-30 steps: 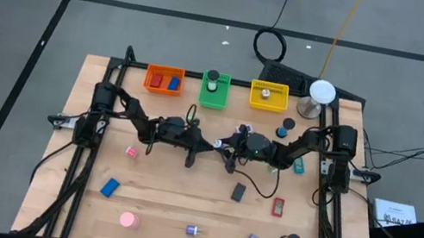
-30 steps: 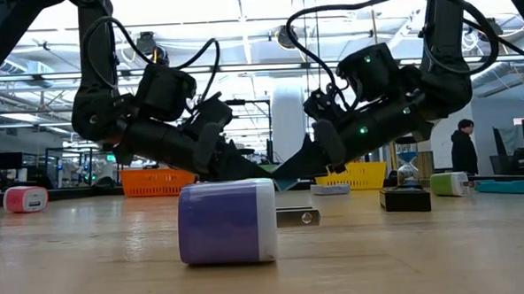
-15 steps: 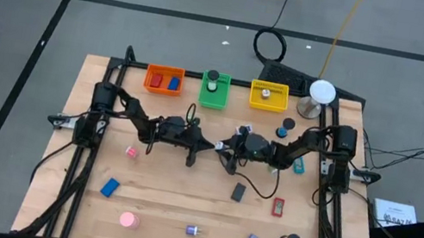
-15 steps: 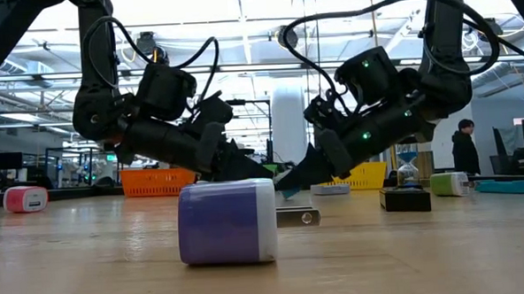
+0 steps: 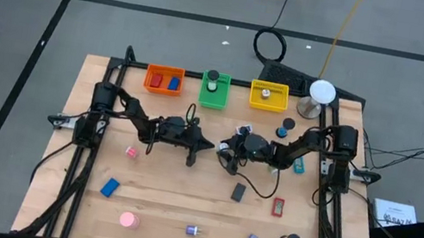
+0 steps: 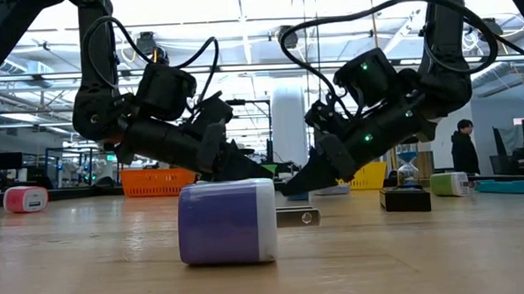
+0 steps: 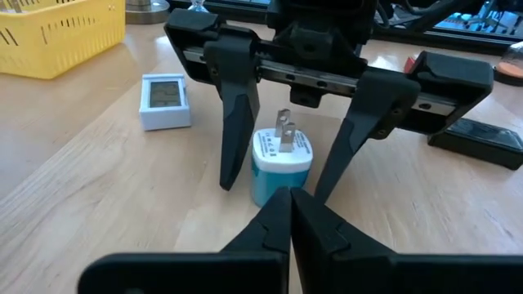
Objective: Pick & Place Office items
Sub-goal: Remove the blue charger adapter from the yellow bin to the table, then put the blue charger adapter into the yellow bin
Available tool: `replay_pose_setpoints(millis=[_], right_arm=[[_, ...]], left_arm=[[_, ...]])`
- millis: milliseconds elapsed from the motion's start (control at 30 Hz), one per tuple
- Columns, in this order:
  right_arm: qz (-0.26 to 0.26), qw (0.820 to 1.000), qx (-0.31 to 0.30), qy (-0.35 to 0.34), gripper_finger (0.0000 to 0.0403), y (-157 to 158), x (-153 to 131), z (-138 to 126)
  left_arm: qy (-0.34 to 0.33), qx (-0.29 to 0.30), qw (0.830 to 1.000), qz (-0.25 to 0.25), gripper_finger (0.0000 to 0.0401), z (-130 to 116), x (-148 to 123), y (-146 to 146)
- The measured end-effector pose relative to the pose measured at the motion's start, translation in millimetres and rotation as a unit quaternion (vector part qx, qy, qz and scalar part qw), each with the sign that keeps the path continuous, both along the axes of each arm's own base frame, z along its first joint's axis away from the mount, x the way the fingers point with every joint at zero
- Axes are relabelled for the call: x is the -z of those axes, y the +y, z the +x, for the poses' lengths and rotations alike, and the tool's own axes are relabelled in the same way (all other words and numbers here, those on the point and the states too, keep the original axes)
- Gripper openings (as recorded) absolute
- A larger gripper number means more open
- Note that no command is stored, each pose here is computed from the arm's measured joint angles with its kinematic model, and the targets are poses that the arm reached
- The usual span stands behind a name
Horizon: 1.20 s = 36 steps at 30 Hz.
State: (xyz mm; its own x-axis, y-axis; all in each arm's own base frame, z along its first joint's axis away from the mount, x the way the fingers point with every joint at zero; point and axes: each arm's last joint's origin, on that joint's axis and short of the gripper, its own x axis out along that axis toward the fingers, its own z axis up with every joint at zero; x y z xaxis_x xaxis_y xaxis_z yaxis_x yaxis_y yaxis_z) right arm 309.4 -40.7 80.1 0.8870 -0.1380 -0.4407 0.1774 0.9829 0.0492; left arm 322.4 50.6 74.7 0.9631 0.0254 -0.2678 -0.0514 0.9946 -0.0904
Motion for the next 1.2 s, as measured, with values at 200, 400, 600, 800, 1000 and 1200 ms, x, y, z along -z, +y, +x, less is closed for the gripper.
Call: replay_pose_setpoints(millis=[200, 400, 600, 800, 1000, 1200], right_arm=[[0.005, 1.0, 0.003, 0.011, 0.0237, 0.1, -0.5, -1.3], [0.011, 1.0, 0.008, 0.009, 0.0238, 0.7, -29.0, -6.3], [-0.002, 0.997, 0.008, 0.073, 0.0238, 0.9, -65.2, -13.1], [-0.023, 0.984, -0.015, 0.175, 0.0238, -1.7, -116.3, 6.2], [-0.039, 0.957, -0.048, 0.283, 0.0242, -5.3, -129.6, 34.0], [-0.045, 0.93, -0.077, 0.356, 0.0277, -7.7, -114.2, 62.7]], left_arm=[[0.0, -0.004, 1.0, -0.002, 0.0003, -0.6, 0.2, 0.2], [-0.009, -0.015, 1.0, 0.0, 0.001, -17.0, -10.5, 4.4], [-0.053, -0.025, 0.998, 0.006, 0.0006, -44.7, -21.5, 5.9], [-0.079, -0.027, 0.997, 0.001, 0.0003, -61.4, -21.6, 3.6], [-0.083, -0.023, 0.996, 0.001, 0.0013, -64.5, -21.5, 2.6], [-0.079, -0.027, 0.997, 0.002, 0.0003, -64.6, -20.8, 2.8]])
